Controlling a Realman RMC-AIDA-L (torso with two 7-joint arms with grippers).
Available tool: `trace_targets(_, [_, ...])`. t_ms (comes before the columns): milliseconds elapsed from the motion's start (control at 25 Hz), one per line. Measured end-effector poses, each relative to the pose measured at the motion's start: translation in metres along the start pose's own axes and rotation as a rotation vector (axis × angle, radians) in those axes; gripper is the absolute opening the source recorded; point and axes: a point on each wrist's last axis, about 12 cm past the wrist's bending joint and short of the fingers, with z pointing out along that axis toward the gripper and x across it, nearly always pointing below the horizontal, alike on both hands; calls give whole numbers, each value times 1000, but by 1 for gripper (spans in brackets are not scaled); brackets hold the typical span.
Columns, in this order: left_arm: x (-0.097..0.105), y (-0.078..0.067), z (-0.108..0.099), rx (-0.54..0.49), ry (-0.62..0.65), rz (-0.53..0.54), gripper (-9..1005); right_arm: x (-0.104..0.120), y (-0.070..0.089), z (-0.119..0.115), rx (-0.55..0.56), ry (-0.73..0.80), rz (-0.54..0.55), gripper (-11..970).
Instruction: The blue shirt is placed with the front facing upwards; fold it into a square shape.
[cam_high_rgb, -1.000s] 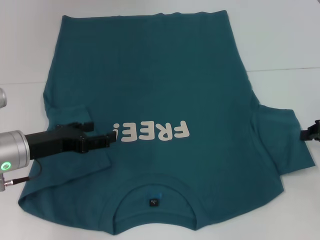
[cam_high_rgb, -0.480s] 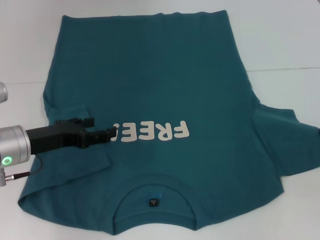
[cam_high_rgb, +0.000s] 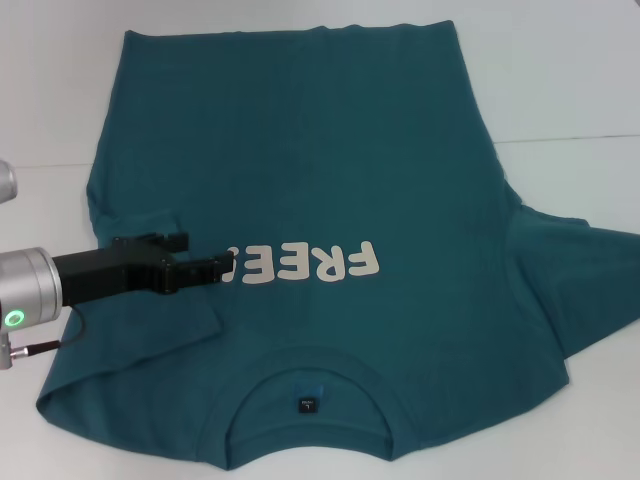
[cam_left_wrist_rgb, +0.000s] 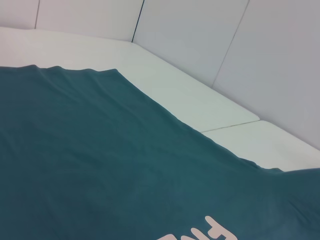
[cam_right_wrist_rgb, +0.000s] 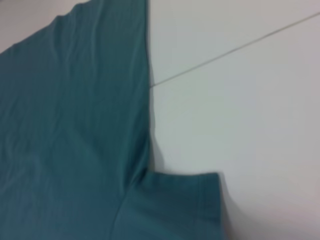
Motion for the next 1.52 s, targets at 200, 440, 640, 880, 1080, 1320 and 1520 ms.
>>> trace_targets(200, [-1,0,0,-1,0,4,888,-6,2,-3,-10,-19,-2,-2])
trace_targets(440, [-3,1,0,-1,-2,8,888,-13,7,-10,-31,-28,-16,-2])
trace_targets(640, [-5,2,0,-12,-4,12,888,-17,15,-14,-69,-28,-27,-1])
trace_targets(880, [-7,5,-2,-19,-2,15,888,-24,29,-11,-109,-14,-56,-2])
trace_targets(1080, [-7,7,-2,-31,-8,9,887,-32,57,-3,-179,25,-105,-2])
trace_targets(1320, [-7,8,-3,-36,-11,4,887,-34,92,14,-225,94,-178,-1])
trace_targets(1520, [-6,9,-6,-44,-16,-2,887,-32,128,31,-259,164,-255,-1])
